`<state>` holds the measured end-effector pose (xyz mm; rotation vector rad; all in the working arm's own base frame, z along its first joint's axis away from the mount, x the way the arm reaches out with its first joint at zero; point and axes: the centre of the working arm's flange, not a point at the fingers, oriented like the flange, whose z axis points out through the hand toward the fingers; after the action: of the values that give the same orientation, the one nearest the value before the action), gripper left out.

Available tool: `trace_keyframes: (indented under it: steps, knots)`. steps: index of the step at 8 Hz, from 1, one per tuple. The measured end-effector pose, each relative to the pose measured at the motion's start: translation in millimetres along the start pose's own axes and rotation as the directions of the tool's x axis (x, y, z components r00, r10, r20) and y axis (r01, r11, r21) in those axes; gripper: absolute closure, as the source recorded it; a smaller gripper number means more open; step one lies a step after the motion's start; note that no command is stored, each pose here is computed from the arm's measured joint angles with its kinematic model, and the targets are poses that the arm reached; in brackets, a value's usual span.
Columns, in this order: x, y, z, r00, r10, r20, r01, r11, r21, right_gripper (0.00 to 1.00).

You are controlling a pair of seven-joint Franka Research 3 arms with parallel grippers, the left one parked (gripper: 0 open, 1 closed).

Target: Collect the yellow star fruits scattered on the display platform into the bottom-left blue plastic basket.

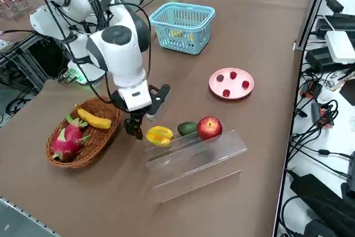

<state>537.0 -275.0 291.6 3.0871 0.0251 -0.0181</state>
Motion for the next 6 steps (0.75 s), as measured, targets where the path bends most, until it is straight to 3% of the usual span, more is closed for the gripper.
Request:
trace_keyframes:
  steps: [6]
  knots:
    - [7.9,-9.3,-4.8,1.0,-0.008,-0.018,0.008,1.0,0.002,0.0]
